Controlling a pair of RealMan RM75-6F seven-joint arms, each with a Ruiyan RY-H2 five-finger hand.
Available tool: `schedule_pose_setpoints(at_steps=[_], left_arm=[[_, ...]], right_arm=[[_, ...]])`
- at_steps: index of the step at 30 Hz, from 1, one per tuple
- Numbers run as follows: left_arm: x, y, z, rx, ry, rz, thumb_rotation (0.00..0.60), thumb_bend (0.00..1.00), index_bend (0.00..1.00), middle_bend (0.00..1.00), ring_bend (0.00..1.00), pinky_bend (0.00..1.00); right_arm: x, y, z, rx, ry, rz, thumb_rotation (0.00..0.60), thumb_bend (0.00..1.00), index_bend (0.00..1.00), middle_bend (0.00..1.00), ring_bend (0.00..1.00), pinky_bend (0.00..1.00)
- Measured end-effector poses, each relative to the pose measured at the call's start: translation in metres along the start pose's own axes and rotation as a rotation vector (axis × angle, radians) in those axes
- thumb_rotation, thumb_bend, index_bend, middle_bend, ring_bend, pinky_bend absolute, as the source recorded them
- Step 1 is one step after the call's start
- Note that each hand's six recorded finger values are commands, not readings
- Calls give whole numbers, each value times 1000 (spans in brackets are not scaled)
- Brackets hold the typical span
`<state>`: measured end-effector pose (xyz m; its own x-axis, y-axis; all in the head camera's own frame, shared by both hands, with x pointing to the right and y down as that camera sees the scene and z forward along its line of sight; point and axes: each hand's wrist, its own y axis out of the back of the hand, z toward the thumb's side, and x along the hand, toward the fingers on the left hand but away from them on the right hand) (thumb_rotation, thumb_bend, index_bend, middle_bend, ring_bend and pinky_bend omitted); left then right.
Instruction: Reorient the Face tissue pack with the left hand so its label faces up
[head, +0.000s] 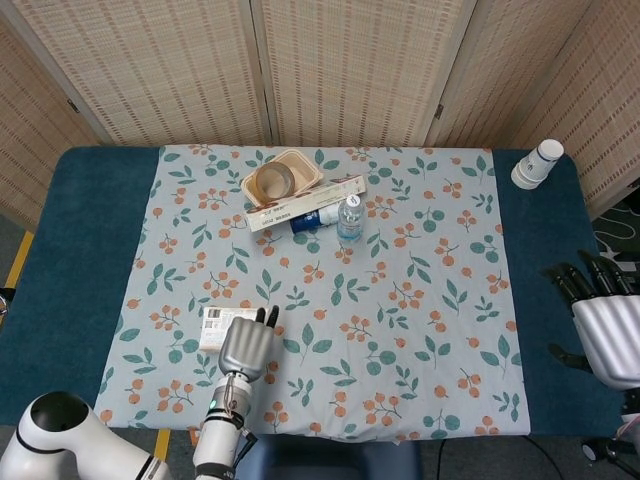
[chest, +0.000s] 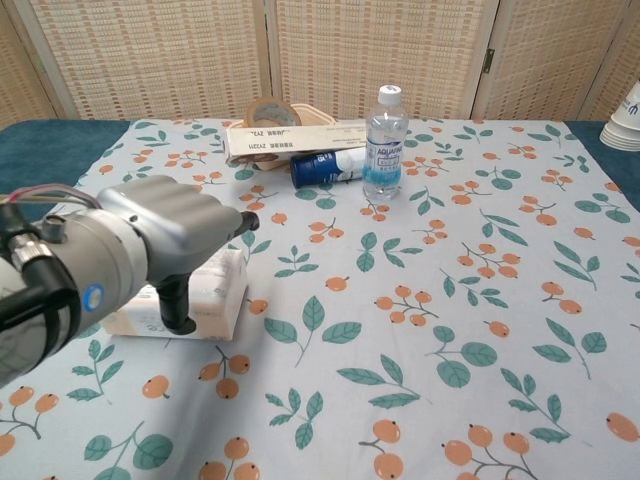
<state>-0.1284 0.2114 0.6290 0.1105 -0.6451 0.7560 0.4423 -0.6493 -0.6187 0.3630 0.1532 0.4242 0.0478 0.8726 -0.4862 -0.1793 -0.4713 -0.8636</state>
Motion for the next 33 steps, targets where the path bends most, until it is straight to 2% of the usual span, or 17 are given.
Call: schedule_pose_setpoints(at_steps=[6,16,27,30,33], left_arm=[[10,3,1,7,21,2,600,198,30,144,868,906],[19,-2,2,1,28,-62,600,198,11,120,869,905],[32,-9,0,14,47,-83,600,198,42,139,869,907],[37,-14,-4,22,65,-96,600,197,81,173,876,911],[38,-18,-7,25,70,-99,600,199,159,248,889,920]], right_arm=[[-1,-1,-1,0,-4,8,600,72,203,170,9,93],[-4,0,-3,-6,-15,10,600,72,203,170,9,93],[-6,-1,-3,-2,-21,12,600,72,203,170,9,93],[-6,0,-3,-1,-19,8,600,72,203,170,9,93],[-5,0,-3,-1,-18,7,600,72,203,170,9,93]])
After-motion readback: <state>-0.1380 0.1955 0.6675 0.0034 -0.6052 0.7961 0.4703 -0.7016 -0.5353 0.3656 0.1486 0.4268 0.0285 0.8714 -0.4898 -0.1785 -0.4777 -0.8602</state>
